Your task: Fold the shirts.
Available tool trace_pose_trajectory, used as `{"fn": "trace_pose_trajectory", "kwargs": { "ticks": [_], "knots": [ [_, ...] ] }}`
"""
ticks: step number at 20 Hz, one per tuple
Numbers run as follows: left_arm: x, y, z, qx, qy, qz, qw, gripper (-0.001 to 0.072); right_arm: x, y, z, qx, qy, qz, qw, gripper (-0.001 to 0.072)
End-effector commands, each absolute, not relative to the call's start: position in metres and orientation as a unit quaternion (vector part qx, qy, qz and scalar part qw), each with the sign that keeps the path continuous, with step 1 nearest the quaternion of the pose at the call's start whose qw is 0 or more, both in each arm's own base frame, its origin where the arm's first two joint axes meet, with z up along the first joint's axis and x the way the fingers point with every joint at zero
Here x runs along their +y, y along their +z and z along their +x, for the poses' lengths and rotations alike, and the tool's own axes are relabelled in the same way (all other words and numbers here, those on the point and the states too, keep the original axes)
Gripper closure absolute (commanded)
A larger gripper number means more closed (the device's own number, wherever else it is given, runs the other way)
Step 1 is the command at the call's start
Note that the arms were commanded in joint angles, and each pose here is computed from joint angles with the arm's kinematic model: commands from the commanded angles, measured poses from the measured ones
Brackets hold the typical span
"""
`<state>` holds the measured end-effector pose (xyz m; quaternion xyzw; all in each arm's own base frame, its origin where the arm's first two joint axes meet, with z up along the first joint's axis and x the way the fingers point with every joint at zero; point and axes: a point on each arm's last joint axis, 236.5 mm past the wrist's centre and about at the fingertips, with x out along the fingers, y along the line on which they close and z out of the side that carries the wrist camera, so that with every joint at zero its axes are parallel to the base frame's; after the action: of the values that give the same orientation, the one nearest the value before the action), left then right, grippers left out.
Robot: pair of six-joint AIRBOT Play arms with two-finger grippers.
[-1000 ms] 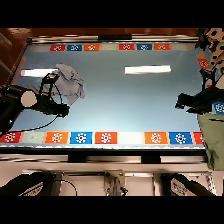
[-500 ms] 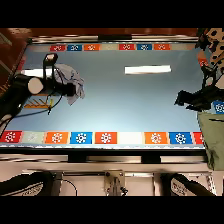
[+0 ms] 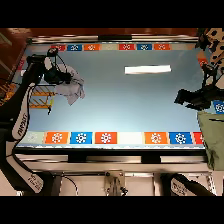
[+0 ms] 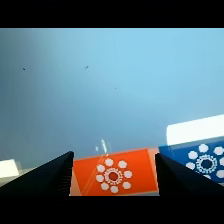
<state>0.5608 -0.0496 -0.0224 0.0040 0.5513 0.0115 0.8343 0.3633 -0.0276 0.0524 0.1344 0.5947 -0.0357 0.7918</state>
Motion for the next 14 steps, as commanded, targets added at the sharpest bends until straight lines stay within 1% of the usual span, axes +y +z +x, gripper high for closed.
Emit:
{"fn": "trace_pose_trajectory", "kwargs": {
  "ticks": [1, 4, 5, 6, 7, 8, 10, 12, 14],
  "knots": [
    [-0.029, -0.059, 0.56, 0.584, 0.04, 0.011, 0.811, -0.0013, -0.026, 0.053, 0.364, 0.594, -0.034, 0.137, 0.792, 0.0094],
    [-0.035, -0.077, 0.559, 0.593, 0.057, -0.015, 0.803, -0.001, -0.019, 0.054, 0.365, 0.593, -0.024, 0.149, 0.791, 0.0094],
    [-0.036, -0.078, 0.559, 0.593, 0.063, -0.025, 0.803, 0.0132, -0.018, 0.054, 0.365, 0.593, -0.021, 0.15, 0.791, 0.0094],
    [-0.037, -0.076, 0.56, 0.591, 0.063, -0.027, 0.804, 0.0423, -0.018, 0.054, 0.365, 0.593, -0.019, 0.147, 0.791, 0.0094],
    [-0.039, -0.07, 0.56, 0.588, 0.054, -0.023, 0.807, 0.0673, -0.018, 0.054, 0.365, 0.594, -0.016, 0.142, 0.792, 0.0094],
    [-0.042, -0.059, 0.563, 0.577, 0.044, -0.017, 0.815, 0.068, -0.018, 0.054, 0.365, 0.594, -0.011, 0.136, 0.793, 0.0094],
    [-0.056, -0.01, 0.577, 0.523, 0.025, -0.014, 0.852, 0.068, -0.016, 0.054, 0.362, 0.598, 0.001, 0.125, 0.792, 0.0094],
    [-0.086, 0.074, 0.583, 0.439, -0.01, -0.012, 0.898, 0.068, -0.016, 0.061, 0.36, 0.6, 0.006, 0.119, 0.791, 0.0094],
    [-0.126, 0.164, 0.559, 0.366, -0.056, -0.009, 0.929, 0.068, -0.017, 0.086, 0.364, 0.58, 0.014, 0.104, 0.808, 0.0094]
  ]
}}
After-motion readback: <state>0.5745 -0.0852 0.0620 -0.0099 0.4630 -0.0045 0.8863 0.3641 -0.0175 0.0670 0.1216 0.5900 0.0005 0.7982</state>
